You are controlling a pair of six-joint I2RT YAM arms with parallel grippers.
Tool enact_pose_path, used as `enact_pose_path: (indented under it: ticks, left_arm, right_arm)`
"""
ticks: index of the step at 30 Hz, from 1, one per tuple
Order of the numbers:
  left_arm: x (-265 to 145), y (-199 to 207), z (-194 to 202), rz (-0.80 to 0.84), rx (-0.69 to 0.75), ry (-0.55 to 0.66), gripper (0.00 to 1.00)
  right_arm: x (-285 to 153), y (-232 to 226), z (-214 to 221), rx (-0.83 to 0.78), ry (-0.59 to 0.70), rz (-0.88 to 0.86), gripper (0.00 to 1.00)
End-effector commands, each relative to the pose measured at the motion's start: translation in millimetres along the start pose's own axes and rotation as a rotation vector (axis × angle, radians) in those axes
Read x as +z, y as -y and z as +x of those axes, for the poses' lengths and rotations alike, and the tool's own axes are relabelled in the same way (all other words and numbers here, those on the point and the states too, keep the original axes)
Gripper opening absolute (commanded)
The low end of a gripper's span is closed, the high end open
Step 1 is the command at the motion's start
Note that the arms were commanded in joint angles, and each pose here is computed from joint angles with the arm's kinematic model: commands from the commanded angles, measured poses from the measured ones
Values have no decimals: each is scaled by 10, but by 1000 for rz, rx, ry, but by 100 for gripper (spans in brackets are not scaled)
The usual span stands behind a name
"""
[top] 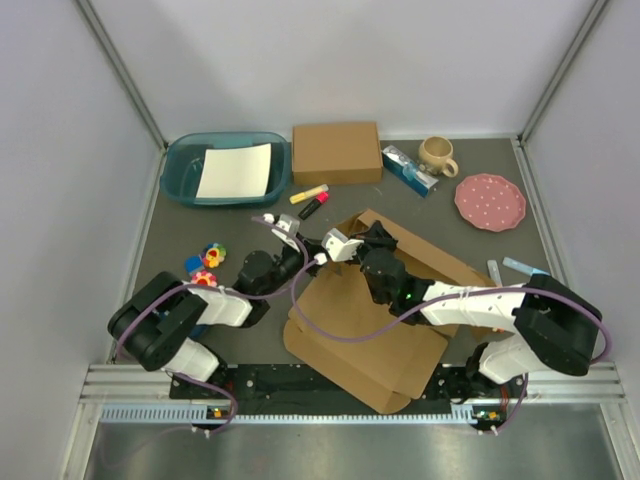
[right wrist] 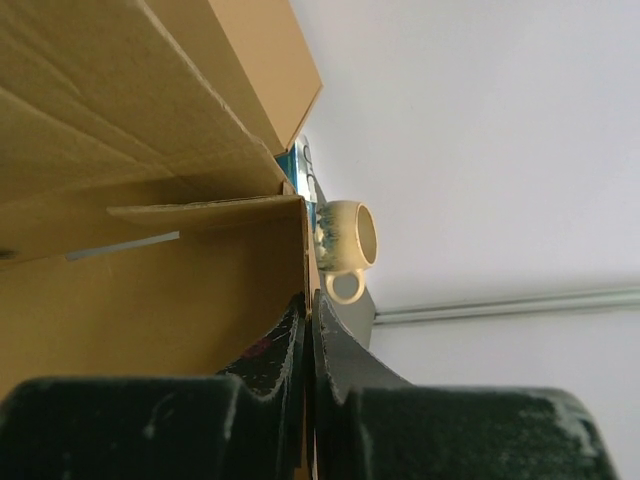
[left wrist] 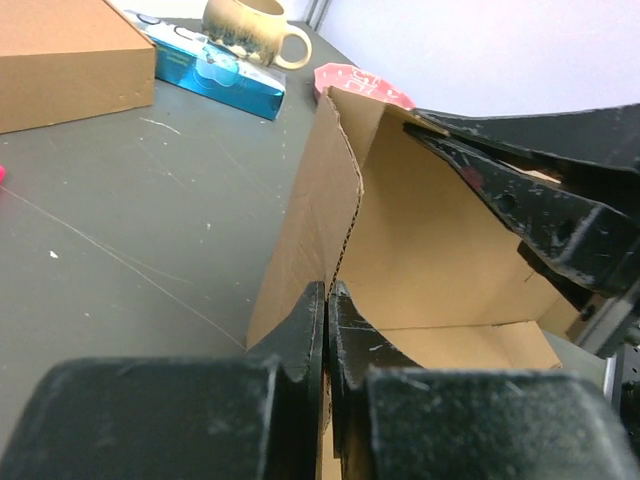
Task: Fold the paper box
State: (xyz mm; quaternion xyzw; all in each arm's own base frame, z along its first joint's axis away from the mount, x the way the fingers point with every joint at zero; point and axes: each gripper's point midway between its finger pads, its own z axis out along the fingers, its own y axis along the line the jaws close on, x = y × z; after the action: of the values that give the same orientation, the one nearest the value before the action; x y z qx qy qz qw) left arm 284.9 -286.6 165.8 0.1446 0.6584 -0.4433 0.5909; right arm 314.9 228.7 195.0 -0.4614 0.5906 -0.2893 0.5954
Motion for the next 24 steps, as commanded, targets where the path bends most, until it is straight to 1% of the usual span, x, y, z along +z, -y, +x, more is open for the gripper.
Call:
enact_pose_path:
  ticks: [1, 5, 6, 8, 9, 13, 17, 18, 22, 23, 24]
  left_arm:
    - [24, 387, -288, 100, 12, 139, 0]
    - [31, 412, -118, 102, -8, 124, 0]
    - [31, 428, -141, 108, -13, 143, 0]
    - [46, 403, -37, 98, -36, 127, 0]
    - [54, 410, -65, 102, -43, 144, 0]
    - [83, 436, 18, 112, -70, 139, 0]
    - [109, 430, 53, 105, -73, 136, 0]
    - [108, 414, 68, 97, -72, 133, 0]
    - [75, 286, 27, 28, -52, 160, 0]
    - [67, 263, 63, 19, -37, 145, 0]
    - [63, 212, 27, -13, -30, 158, 0]
  right_arm:
    - [-17, -159, 149, -22, -74, -21, 0]
    - [-49, -151, 152, -5, -76, -9, 0]
    - [-62, -163, 152, -6, -73, -10, 0]
    - [-78, -155, 152, 7, -73, -6, 0]
    - [-89, -165, 158, 6, -74, -8, 0]
    - [-123, -170, 136, 20, -65, -8, 0]
    - [-161, -159, 128, 40, -63, -1, 5]
    - [-172, -141, 129, 48, -62, 0, 8]
    - [-214, -105, 119, 72, -56, -1, 15]
    - [-222, -106, 111, 76, -53, -2, 16]
    - [-233, -98, 104, 80, -51, -2, 19]
